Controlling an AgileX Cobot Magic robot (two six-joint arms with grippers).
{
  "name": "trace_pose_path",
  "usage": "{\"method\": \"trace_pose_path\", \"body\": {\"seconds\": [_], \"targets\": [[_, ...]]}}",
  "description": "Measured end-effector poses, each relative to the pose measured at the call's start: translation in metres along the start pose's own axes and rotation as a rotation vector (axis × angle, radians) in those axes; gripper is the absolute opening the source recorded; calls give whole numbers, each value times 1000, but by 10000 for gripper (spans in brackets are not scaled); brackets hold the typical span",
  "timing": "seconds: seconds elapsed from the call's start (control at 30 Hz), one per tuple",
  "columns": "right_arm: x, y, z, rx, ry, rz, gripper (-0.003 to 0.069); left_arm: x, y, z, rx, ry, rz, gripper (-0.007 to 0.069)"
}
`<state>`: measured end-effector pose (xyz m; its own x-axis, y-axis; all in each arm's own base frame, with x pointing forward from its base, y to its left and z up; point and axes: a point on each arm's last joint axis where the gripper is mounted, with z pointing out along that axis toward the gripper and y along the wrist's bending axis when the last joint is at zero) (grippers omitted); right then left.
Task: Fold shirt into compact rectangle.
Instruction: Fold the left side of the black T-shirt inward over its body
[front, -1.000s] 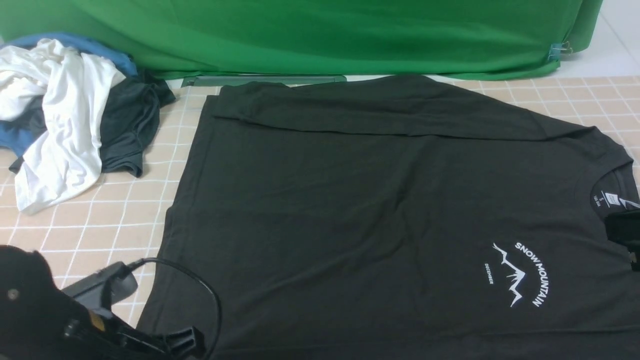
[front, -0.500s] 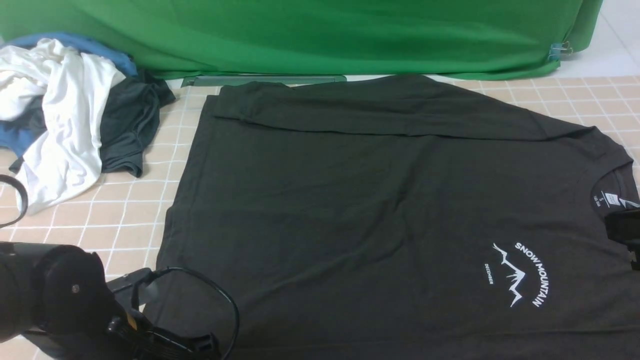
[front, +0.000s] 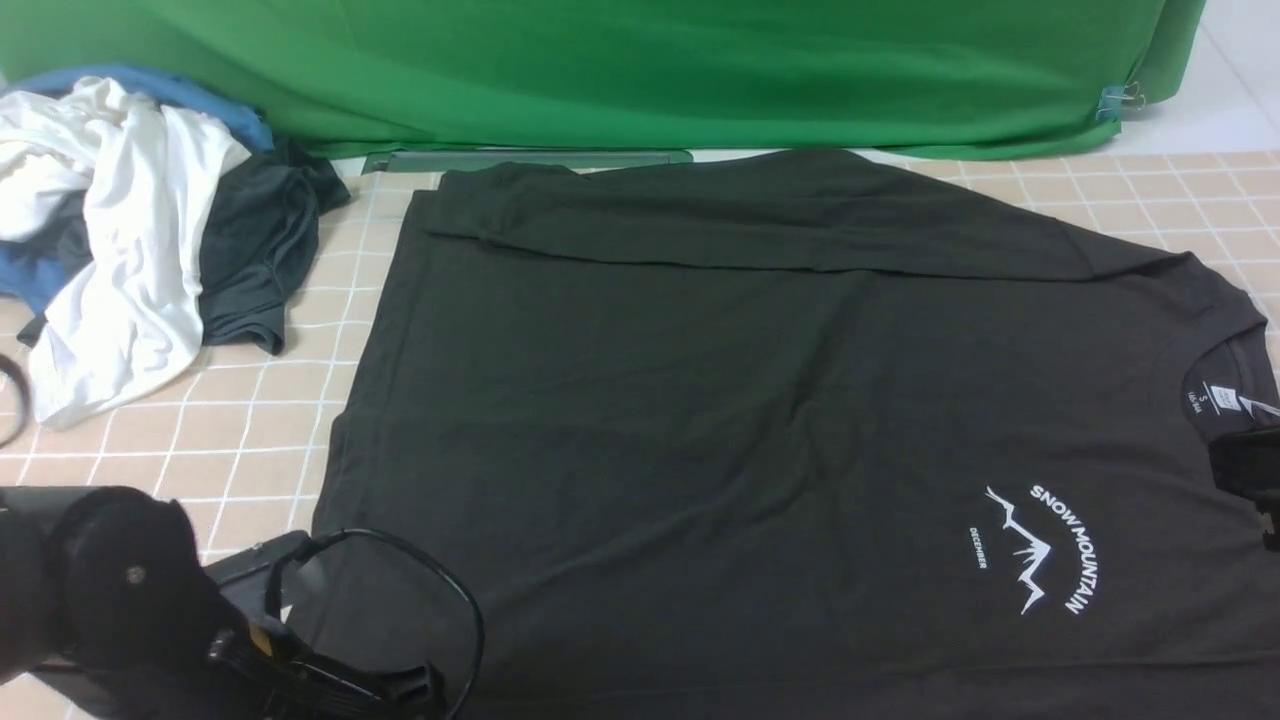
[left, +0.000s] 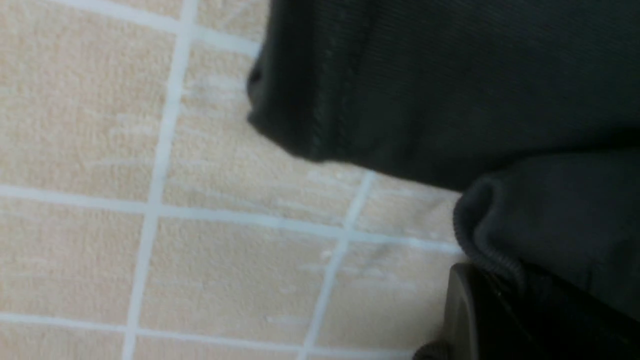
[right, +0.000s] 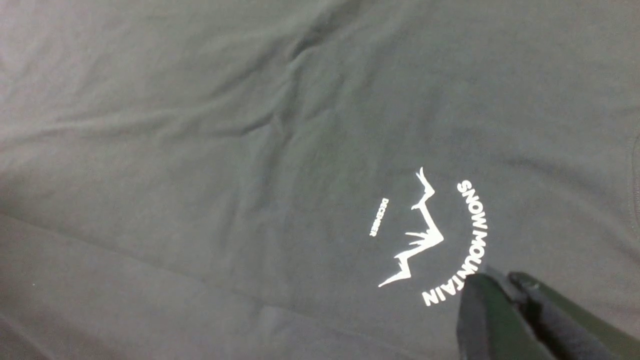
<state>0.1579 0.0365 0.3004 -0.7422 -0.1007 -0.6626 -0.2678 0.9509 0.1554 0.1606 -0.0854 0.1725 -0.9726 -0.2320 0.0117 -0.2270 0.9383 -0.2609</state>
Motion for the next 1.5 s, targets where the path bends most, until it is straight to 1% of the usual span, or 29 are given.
{"method": "trace_pose_path", "body": {"seconds": [0.17,0.27,0.3,0.33,0.37,0.47,0.57,0.63,0.73,0.8,0.83,0.87,1.0,1.23,1.4,1.5], "targets": [[0,0,0,-1,3,-1,61,6,-2,-19,48,-47,17,30],[0,0,0,-1,3,-1,67,1,-15,-49,117,-138,54,30],[0,0,0,-1,3,-1,67,0,-16,-51,120,-143,57,30],[0,0,0,-1,3,-1,70,-4,-21,-64,136,-179,78,30],[0,0,0,-1,3,-1,71,-6,-24,-70,137,-196,93,30],[0,0,0,-1,3,-1,72,-22,-35,-105,92,-310,186,30],[0,0,0,-1,3,-1,71,-38,-46,-137,64,-452,250,30],[0,0,0,-1,3,-1,74,-49,-53,-150,54,-524,277,30],[0,0,0,-1,3,-1,78,-62,-61,-155,55,-578,294,30],[0,0,0,-1,3,-1,81,-71,-65,-152,44,-589,303,30],[0,0,0,-1,3,-1,85,-78,-67,-148,23,-600,317,30],[0,0,0,-1,3,-1,90,-88,-68,-138,-20,-601,335,30],[0,0,0,-1,3,-1,97,-117,-60,-116,-91,-607,313,30],[0,0,0,-1,3,-1,103,-169,-45,-57,-116,-572,248,31],[0,0,0,-1,3,-1,109,-183,-44,-29,-119,-557,259,31],[0,0,0,-1,3,-1,119,-188,-44,-21,-118,-574,282,31]]}}
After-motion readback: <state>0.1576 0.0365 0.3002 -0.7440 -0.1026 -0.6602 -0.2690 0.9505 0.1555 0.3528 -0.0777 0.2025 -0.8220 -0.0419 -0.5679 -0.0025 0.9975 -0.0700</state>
